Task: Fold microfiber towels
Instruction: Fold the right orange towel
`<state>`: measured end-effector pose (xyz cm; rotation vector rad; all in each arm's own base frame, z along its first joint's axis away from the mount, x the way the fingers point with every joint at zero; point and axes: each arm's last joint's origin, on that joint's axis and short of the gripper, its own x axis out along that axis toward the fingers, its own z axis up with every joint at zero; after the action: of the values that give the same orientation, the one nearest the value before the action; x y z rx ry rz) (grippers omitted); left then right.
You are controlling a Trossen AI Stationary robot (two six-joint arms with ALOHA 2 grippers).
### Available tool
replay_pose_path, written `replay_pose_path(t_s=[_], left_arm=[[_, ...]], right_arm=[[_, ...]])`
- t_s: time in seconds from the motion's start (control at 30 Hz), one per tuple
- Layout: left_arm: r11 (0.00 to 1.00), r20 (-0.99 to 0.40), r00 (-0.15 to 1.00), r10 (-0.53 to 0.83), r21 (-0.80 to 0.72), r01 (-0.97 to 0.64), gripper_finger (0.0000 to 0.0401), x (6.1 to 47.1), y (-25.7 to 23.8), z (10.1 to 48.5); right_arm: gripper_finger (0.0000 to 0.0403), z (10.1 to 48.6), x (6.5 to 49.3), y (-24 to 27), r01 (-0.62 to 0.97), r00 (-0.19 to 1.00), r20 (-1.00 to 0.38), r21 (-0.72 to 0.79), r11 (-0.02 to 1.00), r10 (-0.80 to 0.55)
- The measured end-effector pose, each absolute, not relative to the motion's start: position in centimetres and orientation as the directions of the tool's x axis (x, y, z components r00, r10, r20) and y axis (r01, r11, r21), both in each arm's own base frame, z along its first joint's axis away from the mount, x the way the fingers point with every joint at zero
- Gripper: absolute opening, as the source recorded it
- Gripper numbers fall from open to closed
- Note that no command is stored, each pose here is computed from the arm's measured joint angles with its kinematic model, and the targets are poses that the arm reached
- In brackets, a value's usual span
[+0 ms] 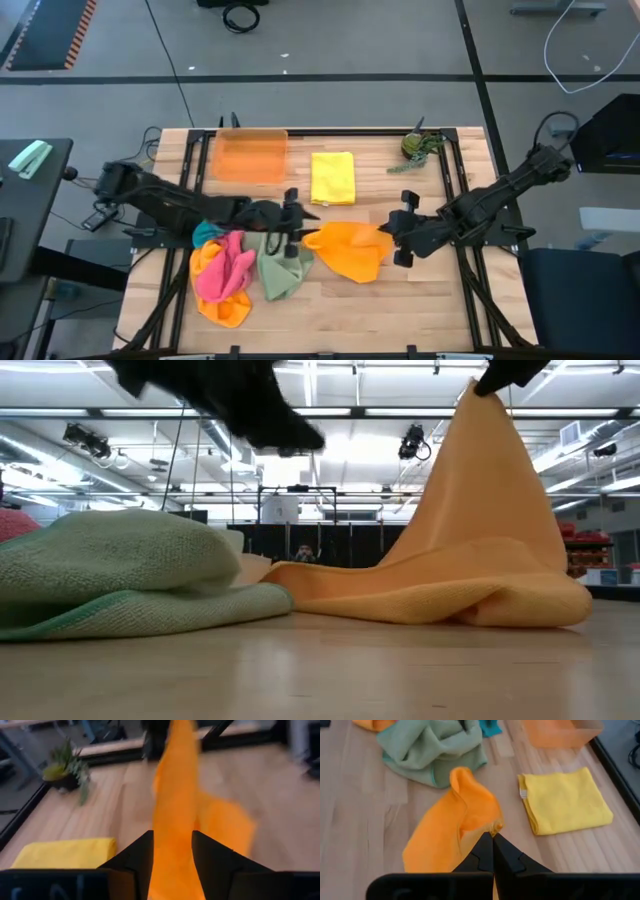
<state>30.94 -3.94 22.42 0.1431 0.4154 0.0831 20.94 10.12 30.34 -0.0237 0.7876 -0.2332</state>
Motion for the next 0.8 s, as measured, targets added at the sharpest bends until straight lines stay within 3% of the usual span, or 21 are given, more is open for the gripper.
replay_pose_path(t_s=[0.17, 0.37, 0.8], left_arm=[[0.990, -0.525, 0.840, 0.136, 0.053, -0.127, 0.0167, 32.8, -0.6, 18.0], [0.997, -0.486, 0.872, 0.062, 0.067, -0.033, 0.0159, 34.5, 1.5, 15.4], [0.974, -0.541, 0.814, -0.211, -0.049, 0.219, 0.0142, 39.3, 3.7, 14.6]], right_arm=[[0.0001, 29.7, 21.3, 10.7, 0.177, 0.665, -0.719, -0.111, 0.978, -0.202], [0.0001, 29.7, 21.2, 10.8, 0.166, 0.666, -0.721, -0.106, 0.981, -0.190], [0.0001, 30.9, 19.8, 11.3, 0.118, 0.710, -0.688, -0.096, 0.988, -0.152]])
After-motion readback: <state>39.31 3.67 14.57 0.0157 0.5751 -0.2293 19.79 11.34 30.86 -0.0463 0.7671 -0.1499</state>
